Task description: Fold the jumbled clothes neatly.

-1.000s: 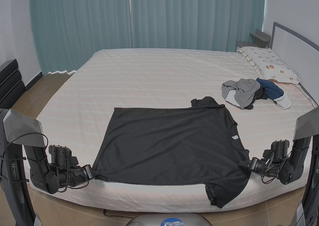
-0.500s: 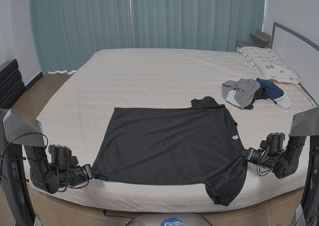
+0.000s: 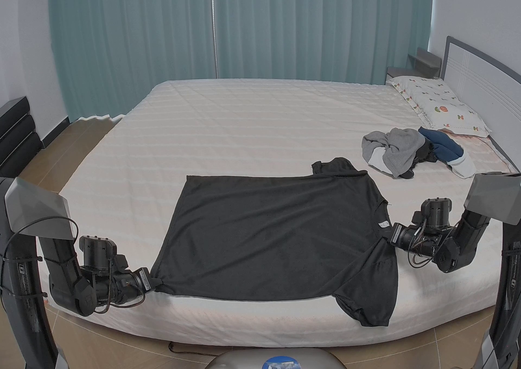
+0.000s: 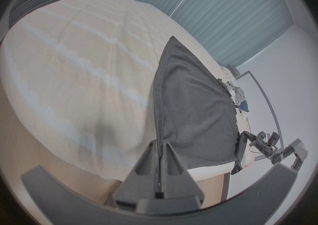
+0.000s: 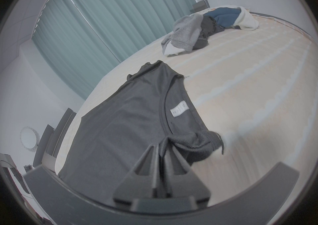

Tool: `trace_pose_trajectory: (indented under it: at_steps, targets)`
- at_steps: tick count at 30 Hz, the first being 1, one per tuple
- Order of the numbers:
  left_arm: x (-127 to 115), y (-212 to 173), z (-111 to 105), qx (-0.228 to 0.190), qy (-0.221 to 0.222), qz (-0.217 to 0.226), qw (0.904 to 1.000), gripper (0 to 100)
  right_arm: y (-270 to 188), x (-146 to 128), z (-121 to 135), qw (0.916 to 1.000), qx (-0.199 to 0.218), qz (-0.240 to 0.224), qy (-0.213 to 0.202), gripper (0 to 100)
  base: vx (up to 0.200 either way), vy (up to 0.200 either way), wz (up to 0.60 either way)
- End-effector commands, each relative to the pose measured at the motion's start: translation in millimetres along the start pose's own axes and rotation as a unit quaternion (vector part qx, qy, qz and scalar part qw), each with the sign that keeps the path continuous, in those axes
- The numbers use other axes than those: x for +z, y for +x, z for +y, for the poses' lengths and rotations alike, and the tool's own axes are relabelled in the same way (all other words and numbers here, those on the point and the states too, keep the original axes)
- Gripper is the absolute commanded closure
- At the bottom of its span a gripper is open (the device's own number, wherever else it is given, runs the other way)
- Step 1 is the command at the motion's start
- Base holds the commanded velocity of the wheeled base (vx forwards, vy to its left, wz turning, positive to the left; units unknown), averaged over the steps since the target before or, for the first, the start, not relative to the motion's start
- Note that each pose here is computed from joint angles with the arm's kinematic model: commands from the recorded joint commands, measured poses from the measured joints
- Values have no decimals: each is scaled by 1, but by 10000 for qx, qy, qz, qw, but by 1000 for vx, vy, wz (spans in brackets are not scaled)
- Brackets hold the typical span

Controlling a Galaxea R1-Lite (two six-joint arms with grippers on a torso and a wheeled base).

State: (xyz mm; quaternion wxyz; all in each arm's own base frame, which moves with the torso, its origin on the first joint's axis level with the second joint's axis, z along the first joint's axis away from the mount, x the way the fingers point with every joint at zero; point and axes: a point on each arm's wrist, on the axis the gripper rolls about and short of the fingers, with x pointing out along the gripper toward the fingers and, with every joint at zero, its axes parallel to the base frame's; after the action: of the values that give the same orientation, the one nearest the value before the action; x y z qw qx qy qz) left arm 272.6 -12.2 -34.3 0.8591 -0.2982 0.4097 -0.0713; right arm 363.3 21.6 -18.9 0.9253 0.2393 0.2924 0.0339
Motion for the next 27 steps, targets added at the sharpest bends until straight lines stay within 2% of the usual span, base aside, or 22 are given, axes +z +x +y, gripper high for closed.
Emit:
trace_pose_trajectory:
  at_steps: [1,10,16,19,20,21,25,27]
  targets:
    - [0,0,0,-1,0,1,10000,100,15,4,3,9999,-29,-110,-34,0,0,0,0]
    - [0,0,0,-1,0,1,10000,100,-9,7,-8,9998,-119,-82,103,0,0,0,0]
    - [0,0,0,-11,2,-1,10000,100,-46,10,-19,9992,246,155,258,0,0,0,0]
    - [0,0,0,-11,2,-1,10000,100,-67,-8,-23,9961,500,667,304,0,0,0,0]
    - [0,0,0,-11,2,-1,10000,100,-67,-8,-23,9961,500,667,304,0,0,0,0]
    - [1,0,0,-14,5,-8,10000,100,-73,-20,-25,9942,508,921,242,0,0,0,0]
    - [0,0,0,-11,2,-1,10000,100,-78,-42,-33,9899,459,1336,-147,0,0,0,0]
    - [1,0,0,-14,5,-8,10000,100,-79,-48,-33,9872,541,1490,-199,0,0,0,0]
